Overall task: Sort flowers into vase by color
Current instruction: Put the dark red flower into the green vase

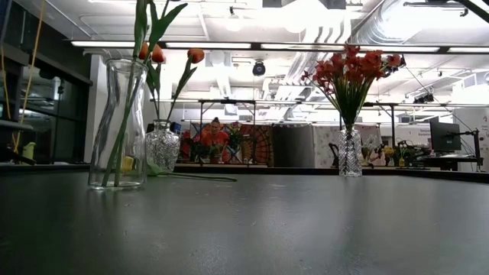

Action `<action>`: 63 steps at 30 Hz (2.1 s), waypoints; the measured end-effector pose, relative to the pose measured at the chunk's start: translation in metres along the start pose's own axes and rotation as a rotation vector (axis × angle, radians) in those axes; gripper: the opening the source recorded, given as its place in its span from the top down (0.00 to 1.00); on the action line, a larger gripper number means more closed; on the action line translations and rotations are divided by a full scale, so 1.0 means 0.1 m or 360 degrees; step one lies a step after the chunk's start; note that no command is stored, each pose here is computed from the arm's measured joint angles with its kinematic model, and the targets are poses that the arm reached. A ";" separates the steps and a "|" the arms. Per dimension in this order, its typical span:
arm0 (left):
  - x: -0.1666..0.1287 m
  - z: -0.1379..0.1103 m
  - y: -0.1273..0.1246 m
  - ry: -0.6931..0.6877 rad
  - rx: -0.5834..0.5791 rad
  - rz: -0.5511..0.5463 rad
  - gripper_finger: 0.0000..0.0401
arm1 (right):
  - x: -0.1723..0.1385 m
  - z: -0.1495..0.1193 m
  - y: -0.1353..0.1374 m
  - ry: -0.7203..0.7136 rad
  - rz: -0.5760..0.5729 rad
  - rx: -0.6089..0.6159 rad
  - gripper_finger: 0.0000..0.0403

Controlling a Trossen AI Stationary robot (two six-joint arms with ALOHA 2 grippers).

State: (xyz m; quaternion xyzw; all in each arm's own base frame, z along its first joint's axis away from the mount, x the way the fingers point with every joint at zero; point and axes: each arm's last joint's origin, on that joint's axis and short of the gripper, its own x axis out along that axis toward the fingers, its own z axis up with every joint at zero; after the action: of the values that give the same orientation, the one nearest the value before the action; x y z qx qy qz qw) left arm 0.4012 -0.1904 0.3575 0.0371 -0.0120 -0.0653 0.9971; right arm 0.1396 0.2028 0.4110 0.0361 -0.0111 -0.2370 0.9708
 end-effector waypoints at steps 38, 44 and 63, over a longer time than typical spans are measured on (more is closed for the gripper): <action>-0.08 0.13 -0.12 -0.0121 0.0107 0.0107 0.49 | 0.37 -0.64 0.44 0.0072 0.0462 0.0282 0.49; -0.08 0.12 -0.10 -0.0107 0.0114 0.0114 0.49 | 0.56 -0.67 0.44 0.0115 0.0591 0.0275 0.53; -0.95 0.13 -0.55 0.0725 -0.0270 0.0006 0.49 | 0.44 -0.43 0.36 -0.0075 0.0541 0.0153 0.53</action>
State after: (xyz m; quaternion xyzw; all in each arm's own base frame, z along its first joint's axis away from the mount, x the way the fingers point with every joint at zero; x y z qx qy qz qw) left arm 0.2991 -0.2336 0.3643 -0.0330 0.2187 -0.0543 0.9737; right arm 0.1968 0.2172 0.3710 0.0747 -0.0510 -0.0694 0.9935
